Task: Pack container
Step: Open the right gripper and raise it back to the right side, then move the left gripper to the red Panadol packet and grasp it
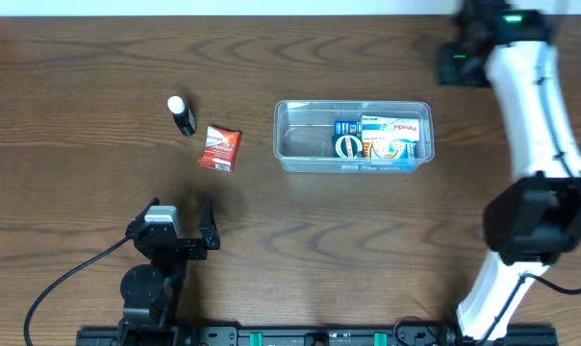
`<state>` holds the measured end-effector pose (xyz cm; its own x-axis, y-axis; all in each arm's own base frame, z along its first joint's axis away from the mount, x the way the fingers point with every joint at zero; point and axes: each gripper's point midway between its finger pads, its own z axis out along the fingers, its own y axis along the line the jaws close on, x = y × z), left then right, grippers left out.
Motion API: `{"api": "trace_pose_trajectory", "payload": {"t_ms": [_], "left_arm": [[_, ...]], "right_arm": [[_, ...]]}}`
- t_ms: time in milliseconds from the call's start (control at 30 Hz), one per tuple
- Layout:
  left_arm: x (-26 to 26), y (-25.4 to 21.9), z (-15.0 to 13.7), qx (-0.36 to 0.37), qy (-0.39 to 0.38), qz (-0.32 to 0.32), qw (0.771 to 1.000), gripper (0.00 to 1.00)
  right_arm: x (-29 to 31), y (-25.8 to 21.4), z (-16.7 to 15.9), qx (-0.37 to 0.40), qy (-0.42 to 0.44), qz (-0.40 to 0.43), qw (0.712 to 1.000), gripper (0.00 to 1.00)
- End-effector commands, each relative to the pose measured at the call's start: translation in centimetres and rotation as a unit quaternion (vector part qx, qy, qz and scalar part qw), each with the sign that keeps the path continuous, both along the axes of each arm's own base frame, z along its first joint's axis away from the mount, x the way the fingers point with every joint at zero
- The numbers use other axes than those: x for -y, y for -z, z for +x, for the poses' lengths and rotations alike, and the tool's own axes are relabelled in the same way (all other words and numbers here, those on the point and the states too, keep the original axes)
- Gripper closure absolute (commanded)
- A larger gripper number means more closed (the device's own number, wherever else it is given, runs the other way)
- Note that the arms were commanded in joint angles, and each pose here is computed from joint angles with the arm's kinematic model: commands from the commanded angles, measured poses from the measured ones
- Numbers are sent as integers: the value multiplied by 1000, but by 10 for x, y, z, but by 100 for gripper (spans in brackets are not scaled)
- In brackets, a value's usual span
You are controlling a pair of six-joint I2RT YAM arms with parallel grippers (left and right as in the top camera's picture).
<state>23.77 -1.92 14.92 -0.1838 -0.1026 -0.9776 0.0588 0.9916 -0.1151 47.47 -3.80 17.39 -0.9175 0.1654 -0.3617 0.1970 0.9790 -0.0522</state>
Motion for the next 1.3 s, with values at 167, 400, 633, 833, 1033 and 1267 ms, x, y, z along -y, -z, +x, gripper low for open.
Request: {"api": "trace_pose_trajectory", "payload": {"t_ms": [167, 400, 633, 833, 1033, 1267], "left_arm": [[2, 14, 0, -15, 6, 7, 1000, 2], [2, 14, 0, -15, 6, 7, 1000, 2], [2, 14, 0, -15, 6, 7, 1000, 2], [2, 14, 0, -15, 6, 7, 1000, 2], [1, 5, 2, 6, 5, 17, 1000, 2], [13, -17, 3, 24, 39, 9, 999, 2]], "right_arm": [[91, -16, -23, 12, 94, 24, 995, 1], [115, -16, -30, 13, 121, 25, 992, 1], [116, -16, -31, 13, 122, 25, 992, 1], [116, -16, -31, 13, 122, 25, 992, 1], [116, -16, -31, 13, 122, 25, 992, 1], [116, -16, -31, 13, 122, 25, 992, 1]]}}
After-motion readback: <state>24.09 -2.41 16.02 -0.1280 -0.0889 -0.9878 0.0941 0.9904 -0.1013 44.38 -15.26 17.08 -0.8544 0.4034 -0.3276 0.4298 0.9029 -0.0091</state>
